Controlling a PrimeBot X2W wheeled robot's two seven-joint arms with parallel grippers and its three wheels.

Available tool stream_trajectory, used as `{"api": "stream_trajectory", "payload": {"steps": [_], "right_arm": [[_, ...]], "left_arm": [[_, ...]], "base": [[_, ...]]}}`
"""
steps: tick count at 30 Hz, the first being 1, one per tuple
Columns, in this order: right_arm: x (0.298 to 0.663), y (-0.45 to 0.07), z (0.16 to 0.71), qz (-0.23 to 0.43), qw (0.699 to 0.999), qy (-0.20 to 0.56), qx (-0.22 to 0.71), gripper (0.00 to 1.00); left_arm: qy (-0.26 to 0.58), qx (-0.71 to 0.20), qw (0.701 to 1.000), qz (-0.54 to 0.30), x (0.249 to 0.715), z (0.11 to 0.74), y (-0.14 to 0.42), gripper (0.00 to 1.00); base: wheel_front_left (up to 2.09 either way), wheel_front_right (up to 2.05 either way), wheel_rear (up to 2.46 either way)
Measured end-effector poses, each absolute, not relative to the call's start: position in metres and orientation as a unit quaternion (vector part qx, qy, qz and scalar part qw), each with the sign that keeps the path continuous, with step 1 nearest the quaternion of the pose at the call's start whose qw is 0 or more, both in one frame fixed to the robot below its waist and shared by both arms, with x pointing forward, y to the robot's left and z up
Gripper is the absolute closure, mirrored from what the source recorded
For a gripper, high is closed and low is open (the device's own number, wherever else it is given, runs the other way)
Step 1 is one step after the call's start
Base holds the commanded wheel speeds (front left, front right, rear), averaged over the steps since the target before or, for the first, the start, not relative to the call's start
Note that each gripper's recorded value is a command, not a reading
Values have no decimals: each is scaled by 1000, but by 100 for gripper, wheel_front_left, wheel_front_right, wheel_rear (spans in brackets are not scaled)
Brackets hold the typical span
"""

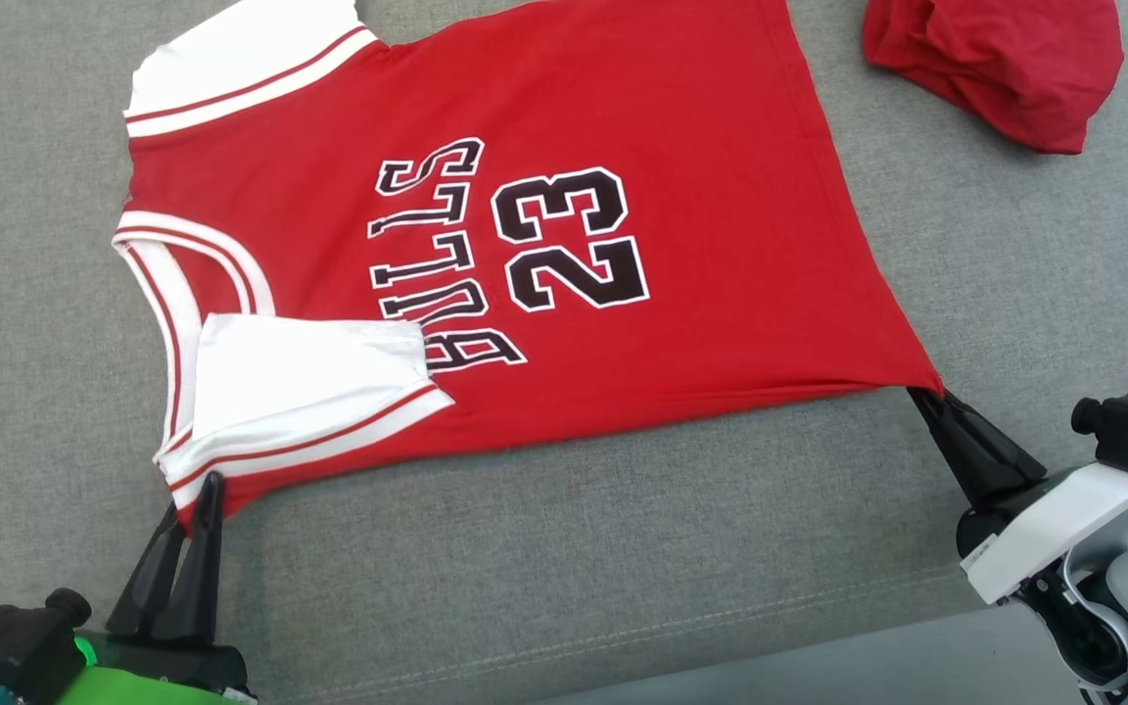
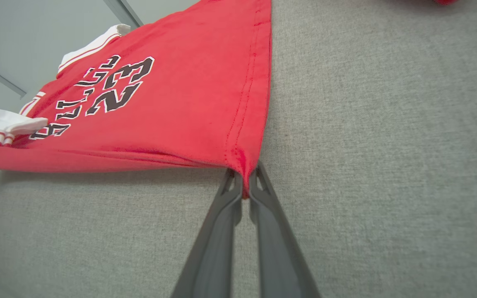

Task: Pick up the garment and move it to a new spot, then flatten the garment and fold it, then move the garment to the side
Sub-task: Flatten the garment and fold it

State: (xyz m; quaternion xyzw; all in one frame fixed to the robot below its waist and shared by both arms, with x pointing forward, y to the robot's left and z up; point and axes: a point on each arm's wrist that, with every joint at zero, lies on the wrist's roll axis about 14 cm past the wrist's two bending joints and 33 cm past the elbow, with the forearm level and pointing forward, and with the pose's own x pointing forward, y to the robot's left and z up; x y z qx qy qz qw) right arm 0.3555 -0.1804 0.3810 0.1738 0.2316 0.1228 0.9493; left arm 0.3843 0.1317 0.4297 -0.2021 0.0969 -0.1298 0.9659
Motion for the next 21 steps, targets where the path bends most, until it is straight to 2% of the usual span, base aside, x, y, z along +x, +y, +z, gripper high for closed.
{"api": "stream_trajectory", "payload": {"steps": [5, 8, 9, 11, 14, 15, 16, 17, 18, 20, 21], "right_arm": [[355, -172, 385, 138, 947, 231, 176, 100], [353, -167, 388, 151, 946, 231, 169, 100], [353, -167, 388, 155, 947, 230, 165, 87], [352, -168, 389, 161, 947, 232, 152, 71], [349, -172, 390, 160, 948, 235, 142, 58], [348, -172, 390, 160, 948, 237, 142, 55], [346, -172, 389, 160, 947, 240, 141, 52], [345, -173, 389, 159, 947, 241, 141, 40], [343, -174, 388, 155, 947, 243, 140, 32], [338, -175, 386, 152, 946, 249, 140, 16], [336, -176, 385, 149, 945, 254, 139, 0]], "left_arm": [[118, -192, 965, -133, 377, 417, 130, 100], [124, -195, 963, -137, 375, 415, 126, 87], [126, -195, 963, -138, 374, 413, 125, 83], [133, -195, 962, -139, 371, 410, 124, 68], [145, -195, 960, -139, 366, 404, 123, 55], [151, -194, 959, -139, 363, 401, 123, 38], [157, -194, 958, -139, 360, 398, 122, 14], [161, -193, 958, -139, 358, 396, 123, 6], [165, -191, 958, -139, 356, 394, 123, 1], [170, -189, 957, -138, 354, 392, 124, 0], [171, -187, 957, -139, 354, 391, 125, 0]], "base": [[0, 0, 0], [0, 0, 0], [0, 0, 0], [0, 0, 0], [0, 0, 0], [0, 0, 0], [0, 0, 0], [0, 0, 0], [0, 0, 0], [0, 0, 0], [0, 0, 0]]}}
